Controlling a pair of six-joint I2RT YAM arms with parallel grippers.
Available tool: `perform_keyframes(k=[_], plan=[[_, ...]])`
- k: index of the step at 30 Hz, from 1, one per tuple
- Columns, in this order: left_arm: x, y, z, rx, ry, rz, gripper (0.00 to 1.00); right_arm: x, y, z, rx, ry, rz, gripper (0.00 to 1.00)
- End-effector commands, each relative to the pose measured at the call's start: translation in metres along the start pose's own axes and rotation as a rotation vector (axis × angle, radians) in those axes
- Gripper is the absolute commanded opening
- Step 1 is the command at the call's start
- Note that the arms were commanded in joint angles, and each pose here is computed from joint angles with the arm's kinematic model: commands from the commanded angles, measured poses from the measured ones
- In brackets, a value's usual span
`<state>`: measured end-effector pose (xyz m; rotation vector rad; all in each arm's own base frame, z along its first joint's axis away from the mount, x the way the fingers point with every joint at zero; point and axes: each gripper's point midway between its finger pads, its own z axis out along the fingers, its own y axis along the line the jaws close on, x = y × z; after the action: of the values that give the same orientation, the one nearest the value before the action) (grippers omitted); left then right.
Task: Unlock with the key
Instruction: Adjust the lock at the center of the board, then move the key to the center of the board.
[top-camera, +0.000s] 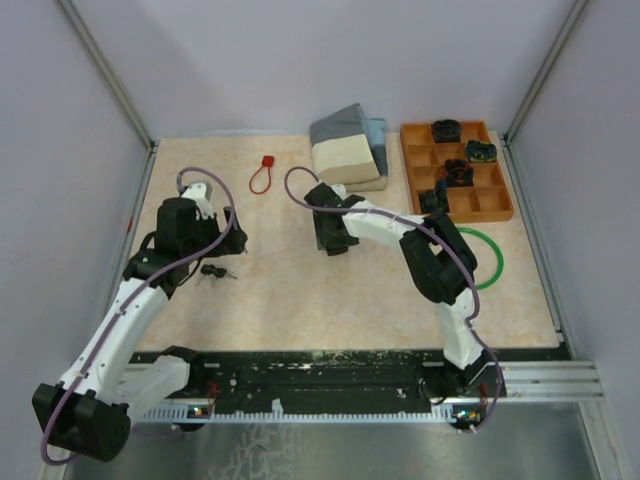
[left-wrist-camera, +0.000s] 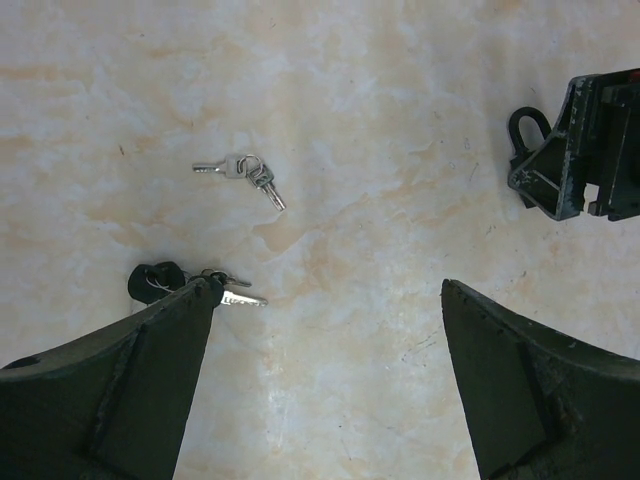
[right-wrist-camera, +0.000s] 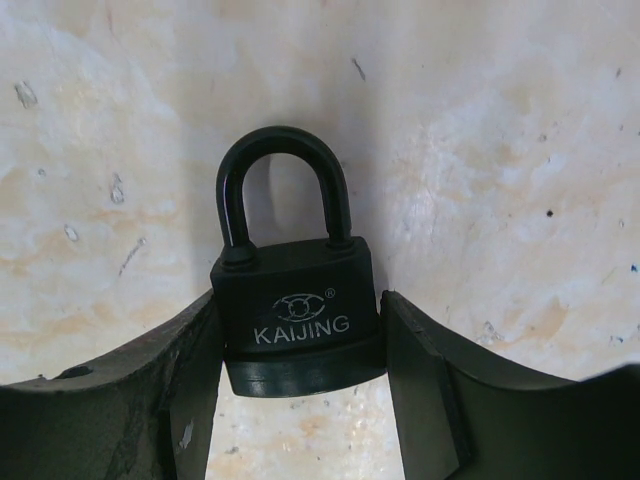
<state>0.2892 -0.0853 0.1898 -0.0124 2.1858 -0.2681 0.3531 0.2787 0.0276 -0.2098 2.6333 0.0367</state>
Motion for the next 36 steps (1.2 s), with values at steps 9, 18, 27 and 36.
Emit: perform_keyframes(k=[9,18,27,36], plan=[[-0.001,0.003,0.001,0.01,-0.006,-0.012,1.0,-0.027,0.008,-0.007,0.026,-0.065,-0.02,0.57],[0.004,0.001,0.01,0.01,0.023,-0.092,1.0,-0.035,0.004,-0.043,-0.054,-0.162,-0.036,0.81],[0.037,0.022,0.03,-0.156,0.089,-0.349,1.0,-0.023,-0.019,-0.1,-0.181,-0.398,-0.026,0.82],[0.075,0.063,0.039,-0.429,0.199,-0.496,0.99,0.001,-0.035,-0.107,-0.242,-0.525,-0.029,0.82]])
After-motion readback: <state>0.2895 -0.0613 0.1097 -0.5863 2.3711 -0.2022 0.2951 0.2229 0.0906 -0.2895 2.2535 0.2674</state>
